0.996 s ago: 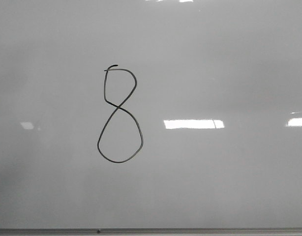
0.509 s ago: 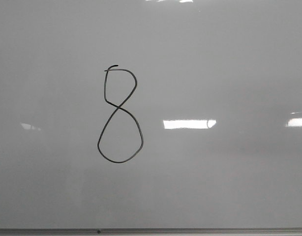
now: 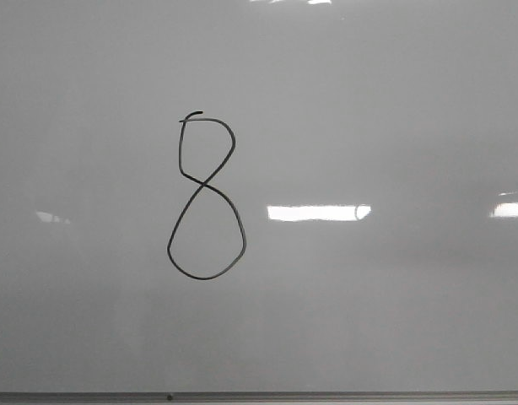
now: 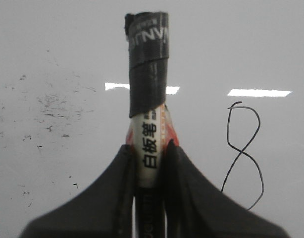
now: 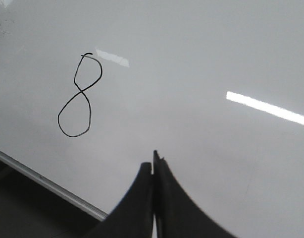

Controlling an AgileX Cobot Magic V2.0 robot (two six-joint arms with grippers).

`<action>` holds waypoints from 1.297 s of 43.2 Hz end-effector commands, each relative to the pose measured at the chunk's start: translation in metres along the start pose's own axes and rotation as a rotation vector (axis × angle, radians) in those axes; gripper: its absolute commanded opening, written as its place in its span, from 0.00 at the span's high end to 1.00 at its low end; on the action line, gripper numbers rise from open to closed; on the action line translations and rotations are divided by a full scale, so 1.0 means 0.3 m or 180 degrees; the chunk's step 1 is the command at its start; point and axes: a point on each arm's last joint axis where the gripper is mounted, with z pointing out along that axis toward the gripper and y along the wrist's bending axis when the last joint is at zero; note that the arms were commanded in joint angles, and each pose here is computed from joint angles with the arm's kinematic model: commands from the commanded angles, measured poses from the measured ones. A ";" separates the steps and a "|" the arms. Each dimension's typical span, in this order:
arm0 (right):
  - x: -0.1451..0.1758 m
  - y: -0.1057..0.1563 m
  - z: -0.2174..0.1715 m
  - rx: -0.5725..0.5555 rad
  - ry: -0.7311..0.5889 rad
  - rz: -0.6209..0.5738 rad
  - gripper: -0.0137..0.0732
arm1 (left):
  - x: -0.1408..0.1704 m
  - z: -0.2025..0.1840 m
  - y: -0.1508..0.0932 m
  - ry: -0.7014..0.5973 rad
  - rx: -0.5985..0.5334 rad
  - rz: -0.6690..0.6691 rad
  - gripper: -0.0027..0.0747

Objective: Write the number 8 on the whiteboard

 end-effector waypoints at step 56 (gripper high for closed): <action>-0.044 -0.010 -0.006 0.0102 -0.0271 0.0027 0.92 | 0.111 0.436 0.188 -0.0268 -0.0394 -0.0283 0.99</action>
